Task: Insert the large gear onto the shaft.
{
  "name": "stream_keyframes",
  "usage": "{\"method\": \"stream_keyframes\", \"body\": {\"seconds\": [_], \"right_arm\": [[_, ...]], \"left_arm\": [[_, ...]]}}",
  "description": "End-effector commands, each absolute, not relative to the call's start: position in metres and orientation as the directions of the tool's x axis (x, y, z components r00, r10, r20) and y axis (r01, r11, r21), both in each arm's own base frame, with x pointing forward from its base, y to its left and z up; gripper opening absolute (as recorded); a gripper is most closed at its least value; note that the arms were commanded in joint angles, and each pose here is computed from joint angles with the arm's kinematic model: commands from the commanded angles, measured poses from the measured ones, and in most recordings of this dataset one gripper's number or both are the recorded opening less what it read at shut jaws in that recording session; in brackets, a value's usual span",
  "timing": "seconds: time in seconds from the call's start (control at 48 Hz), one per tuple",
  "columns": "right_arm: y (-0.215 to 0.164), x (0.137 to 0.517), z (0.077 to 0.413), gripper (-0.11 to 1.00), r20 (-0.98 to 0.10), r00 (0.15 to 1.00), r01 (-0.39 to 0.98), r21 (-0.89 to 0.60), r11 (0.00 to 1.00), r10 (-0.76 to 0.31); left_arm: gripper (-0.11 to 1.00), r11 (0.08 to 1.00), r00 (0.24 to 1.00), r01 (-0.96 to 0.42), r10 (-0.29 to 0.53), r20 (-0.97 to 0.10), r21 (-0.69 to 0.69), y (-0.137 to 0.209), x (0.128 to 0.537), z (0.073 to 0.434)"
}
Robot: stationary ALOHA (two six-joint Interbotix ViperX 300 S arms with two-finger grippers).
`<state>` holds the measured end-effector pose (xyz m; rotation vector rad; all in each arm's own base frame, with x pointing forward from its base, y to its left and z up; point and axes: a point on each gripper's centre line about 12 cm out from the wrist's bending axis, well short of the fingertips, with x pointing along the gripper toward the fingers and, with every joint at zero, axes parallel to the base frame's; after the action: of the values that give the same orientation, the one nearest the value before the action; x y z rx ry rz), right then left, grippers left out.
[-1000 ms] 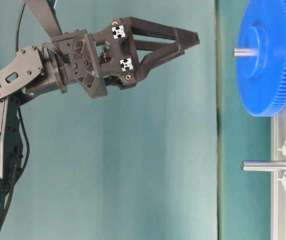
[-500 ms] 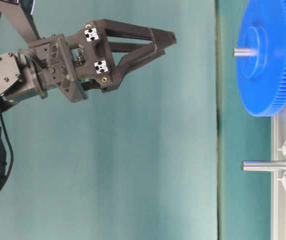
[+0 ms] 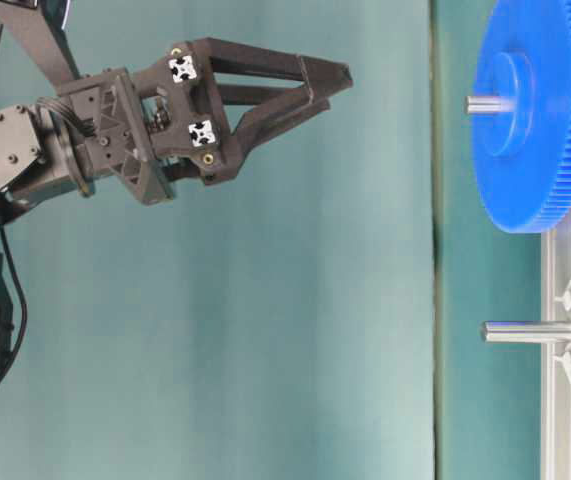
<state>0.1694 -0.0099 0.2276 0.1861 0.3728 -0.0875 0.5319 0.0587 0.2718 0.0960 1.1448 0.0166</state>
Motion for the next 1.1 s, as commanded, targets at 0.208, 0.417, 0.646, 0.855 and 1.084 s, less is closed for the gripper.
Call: {"method": "stream_keyframes", "body": {"seconds": [0.208,0.417,0.646,0.855,1.084], "right_arm": [[-0.010,0.171,0.231,0.01,-0.363,0.930,0.122,0.170,0.978,-0.053],[-0.010,0.171,0.231,0.01,-0.361,0.931,0.122,0.170,0.978,-0.053],[-0.010,0.171,0.232,0.01,-0.360,0.932,0.122,0.170,0.978,-0.053],[-0.010,0.171,0.231,0.01,-0.363,0.930,0.122,0.170,0.978,-0.053],[-0.010,0.171,0.231,0.01,-0.363,0.930,0.122,0.170,0.978,-0.053]], "left_arm": [[0.92,0.995,0.487,0.030,0.069,-0.871,0.096,0.056,0.527,0.308],[0.92,0.995,0.484,0.029,0.070,-0.872,0.096,0.057,0.528,0.307],[0.92,0.995,0.479,0.031,0.069,-0.875,0.095,0.056,0.528,0.304],[0.92,0.995,0.471,0.028,0.067,-0.880,0.091,0.057,0.530,0.299],[0.92,0.996,0.472,0.016,0.069,-0.879,0.086,0.057,0.530,0.299]]}}
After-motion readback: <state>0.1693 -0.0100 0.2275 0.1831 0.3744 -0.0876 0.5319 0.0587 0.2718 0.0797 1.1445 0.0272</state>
